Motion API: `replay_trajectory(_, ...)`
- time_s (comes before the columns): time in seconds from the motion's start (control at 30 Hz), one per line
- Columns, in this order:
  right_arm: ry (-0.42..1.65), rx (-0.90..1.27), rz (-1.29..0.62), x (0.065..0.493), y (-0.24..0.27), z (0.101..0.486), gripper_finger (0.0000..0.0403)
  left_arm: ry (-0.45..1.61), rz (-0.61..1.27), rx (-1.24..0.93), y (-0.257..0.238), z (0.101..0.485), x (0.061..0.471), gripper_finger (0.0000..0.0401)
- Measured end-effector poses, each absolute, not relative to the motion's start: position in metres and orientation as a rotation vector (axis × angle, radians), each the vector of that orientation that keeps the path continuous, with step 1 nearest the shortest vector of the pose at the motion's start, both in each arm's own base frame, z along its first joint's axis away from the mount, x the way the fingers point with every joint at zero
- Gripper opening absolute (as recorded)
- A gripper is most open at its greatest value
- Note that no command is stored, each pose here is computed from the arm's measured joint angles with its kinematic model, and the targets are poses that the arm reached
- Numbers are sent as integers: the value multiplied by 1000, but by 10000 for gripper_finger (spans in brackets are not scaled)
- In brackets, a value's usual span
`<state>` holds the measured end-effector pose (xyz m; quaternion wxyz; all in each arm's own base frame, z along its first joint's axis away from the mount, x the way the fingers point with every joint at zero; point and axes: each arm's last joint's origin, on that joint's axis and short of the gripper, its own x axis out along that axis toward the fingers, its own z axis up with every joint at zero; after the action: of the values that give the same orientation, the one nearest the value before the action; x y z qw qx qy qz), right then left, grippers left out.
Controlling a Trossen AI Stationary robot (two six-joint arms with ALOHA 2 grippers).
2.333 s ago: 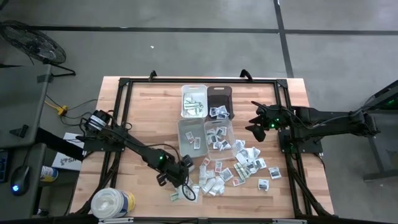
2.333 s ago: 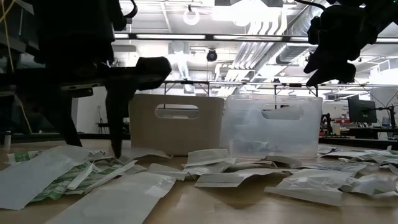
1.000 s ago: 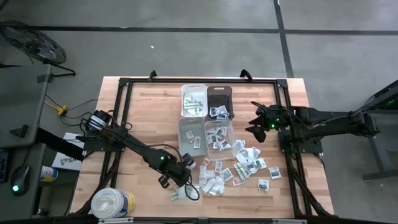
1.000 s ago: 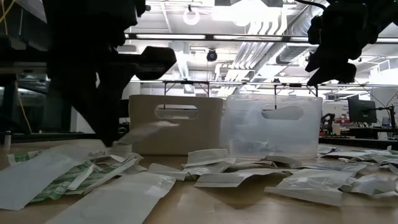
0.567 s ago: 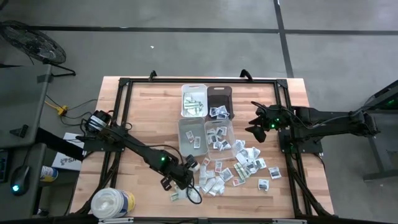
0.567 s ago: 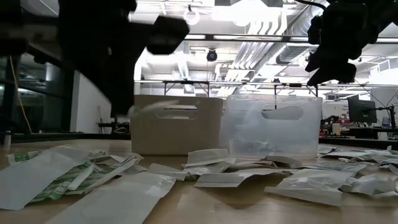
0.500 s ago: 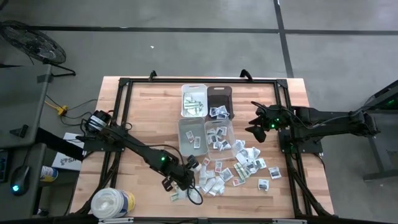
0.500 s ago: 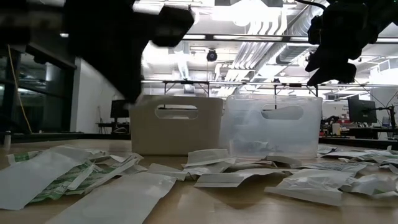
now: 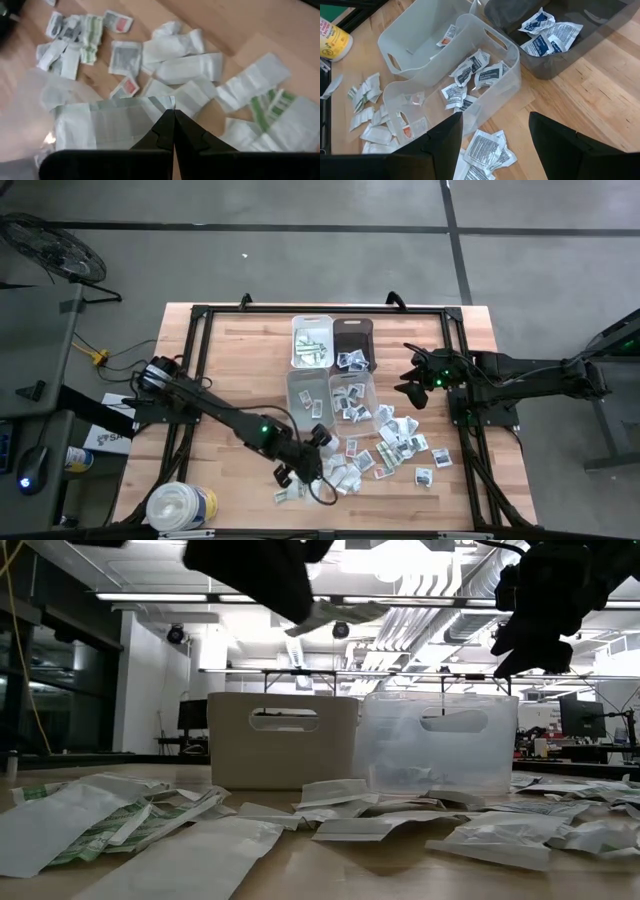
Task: Pick & Place First Aid Supplies
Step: Put the green bandage pack into the white bin
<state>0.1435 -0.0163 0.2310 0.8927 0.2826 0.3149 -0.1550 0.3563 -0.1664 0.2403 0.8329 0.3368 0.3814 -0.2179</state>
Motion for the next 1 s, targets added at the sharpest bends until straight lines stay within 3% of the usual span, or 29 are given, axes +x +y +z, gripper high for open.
replay_trajectory(0.57,663,569,-288,144,-16,231,222,749,-238,599,-88,250,392,0)
replay_trajectory(1.0,663,569,-287,144,-16,231,222,795,-63,484,-8,258,397,0)
